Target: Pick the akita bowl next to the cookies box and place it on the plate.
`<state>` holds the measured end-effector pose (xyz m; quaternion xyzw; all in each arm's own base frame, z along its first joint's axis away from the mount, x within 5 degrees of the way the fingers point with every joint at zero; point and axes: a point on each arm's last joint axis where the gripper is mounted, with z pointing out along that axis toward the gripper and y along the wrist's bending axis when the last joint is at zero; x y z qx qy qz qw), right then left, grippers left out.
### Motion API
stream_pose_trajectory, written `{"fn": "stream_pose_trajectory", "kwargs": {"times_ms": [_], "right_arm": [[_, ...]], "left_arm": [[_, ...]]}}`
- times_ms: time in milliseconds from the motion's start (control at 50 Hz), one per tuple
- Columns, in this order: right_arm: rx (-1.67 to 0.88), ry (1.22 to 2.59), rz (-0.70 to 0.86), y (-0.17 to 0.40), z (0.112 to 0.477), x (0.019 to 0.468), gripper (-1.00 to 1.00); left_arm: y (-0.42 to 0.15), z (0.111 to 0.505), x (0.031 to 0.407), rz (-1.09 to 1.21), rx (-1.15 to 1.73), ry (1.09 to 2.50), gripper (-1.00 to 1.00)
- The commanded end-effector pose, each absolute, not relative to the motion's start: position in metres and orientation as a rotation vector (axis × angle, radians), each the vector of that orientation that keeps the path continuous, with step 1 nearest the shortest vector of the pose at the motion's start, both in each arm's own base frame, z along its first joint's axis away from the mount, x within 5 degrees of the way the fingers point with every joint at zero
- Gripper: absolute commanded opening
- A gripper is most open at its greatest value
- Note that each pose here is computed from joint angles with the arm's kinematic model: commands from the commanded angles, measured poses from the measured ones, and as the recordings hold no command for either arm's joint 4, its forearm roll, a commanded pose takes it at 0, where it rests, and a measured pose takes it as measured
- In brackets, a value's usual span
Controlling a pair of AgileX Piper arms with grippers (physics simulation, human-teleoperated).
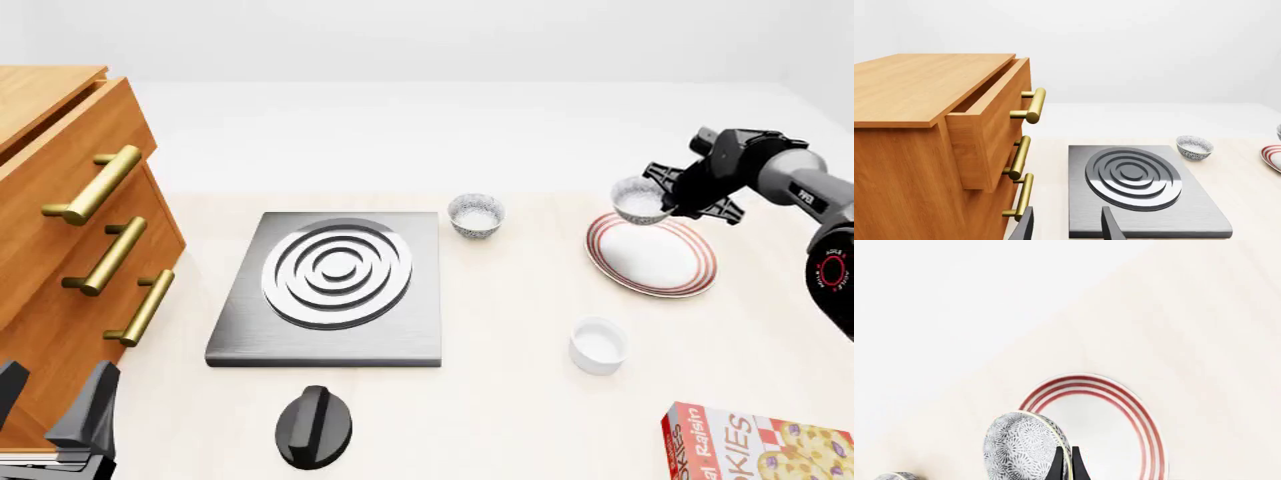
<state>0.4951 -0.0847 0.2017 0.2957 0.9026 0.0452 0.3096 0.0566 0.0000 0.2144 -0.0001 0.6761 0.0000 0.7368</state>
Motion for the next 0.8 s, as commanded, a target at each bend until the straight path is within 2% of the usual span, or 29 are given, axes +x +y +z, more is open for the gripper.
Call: {"fn": "stream_pose_trajectory", "kwargs": {"times_ms": [20, 800], "right_arm": [[0.796, 2.375, 0.130, -0.083, 0.196, 0.493, -1.00], [0.825, 2.361, 0.125, -0.090, 0.195, 0.478, -1.00]], "left_arm": [[0.000, 0.214, 0.057, 0.000, 0.000, 1.485, 1.00], [0.000, 0.214, 0.057, 0.000, 0.000, 1.485, 1.00]]}}
